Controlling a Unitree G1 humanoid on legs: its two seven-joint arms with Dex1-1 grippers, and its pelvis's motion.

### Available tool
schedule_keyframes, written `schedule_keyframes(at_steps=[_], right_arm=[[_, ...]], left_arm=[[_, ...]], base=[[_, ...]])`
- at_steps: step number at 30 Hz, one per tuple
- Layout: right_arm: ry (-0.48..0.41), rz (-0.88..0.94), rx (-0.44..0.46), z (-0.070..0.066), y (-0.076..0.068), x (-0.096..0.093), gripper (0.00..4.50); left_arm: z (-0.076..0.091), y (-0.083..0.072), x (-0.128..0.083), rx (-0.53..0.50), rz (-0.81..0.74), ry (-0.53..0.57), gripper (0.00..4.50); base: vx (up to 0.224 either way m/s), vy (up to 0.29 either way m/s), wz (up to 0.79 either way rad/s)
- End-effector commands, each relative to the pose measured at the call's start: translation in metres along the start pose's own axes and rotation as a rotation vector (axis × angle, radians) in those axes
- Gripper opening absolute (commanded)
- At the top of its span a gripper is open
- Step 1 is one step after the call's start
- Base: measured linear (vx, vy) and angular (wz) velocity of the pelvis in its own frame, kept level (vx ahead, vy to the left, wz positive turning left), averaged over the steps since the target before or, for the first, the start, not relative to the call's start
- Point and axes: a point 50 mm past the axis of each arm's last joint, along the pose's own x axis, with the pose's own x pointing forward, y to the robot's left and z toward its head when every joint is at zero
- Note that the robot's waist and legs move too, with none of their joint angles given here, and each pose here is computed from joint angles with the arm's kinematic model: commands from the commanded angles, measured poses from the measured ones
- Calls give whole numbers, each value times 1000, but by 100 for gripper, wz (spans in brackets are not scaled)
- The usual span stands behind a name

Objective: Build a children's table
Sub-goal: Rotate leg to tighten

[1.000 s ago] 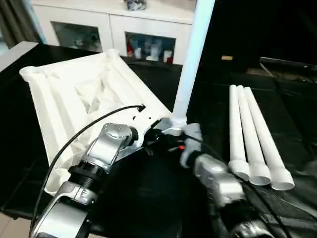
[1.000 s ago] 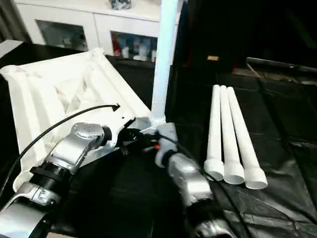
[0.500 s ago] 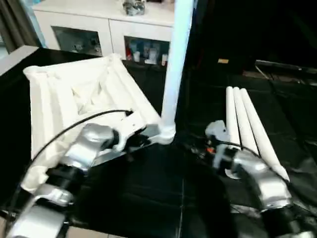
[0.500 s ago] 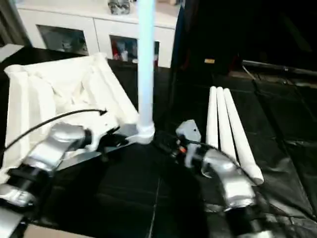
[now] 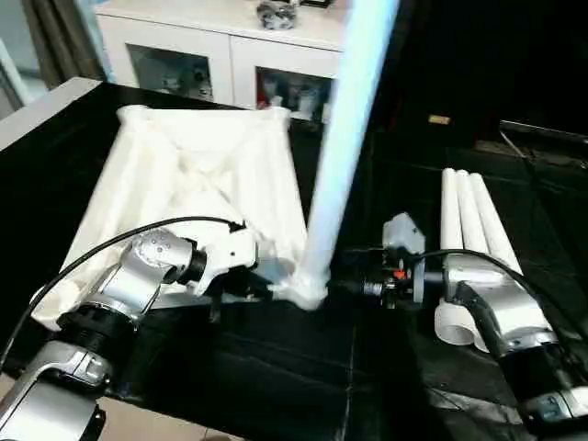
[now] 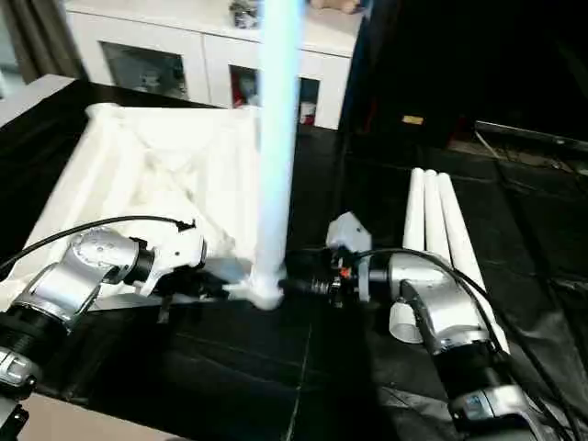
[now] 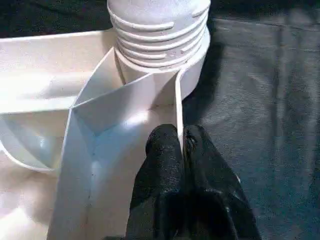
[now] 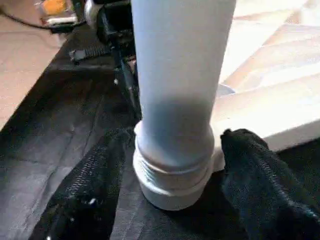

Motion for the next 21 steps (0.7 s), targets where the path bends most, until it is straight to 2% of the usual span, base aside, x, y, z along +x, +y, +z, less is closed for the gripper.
schedule_keyframes(at_steps=[1, 10, 11, 15, 17, 21], right_arm=[[19, 37, -31, 4, -1, 1, 317], [33, 68, -20, -1, -6, 13, 317], [23, 72, -7, -1, -6, 14, 288], [23, 88, 15, -3, -6, 14, 277], [18, 95, 33, -5, -6, 14, 246], [19, 102, 40, -7, -5, 14, 231]], left_arm=[[5, -6, 8, 39, -91, 5, 0], [7, -11, 10, 63, -142, 1, 0], [7, -11, 11, 63, -144, 1, 0], [7, -11, 11, 64, -149, 3, 0], [6, -12, 10, 63, -151, 7, 0], [6, -12, 10, 61, -153, 11, 0]], base=[[0, 0, 0], [0, 0, 0], [0, 0, 0], [0, 0, 0], [0, 0, 0], [0, 0, 0]])
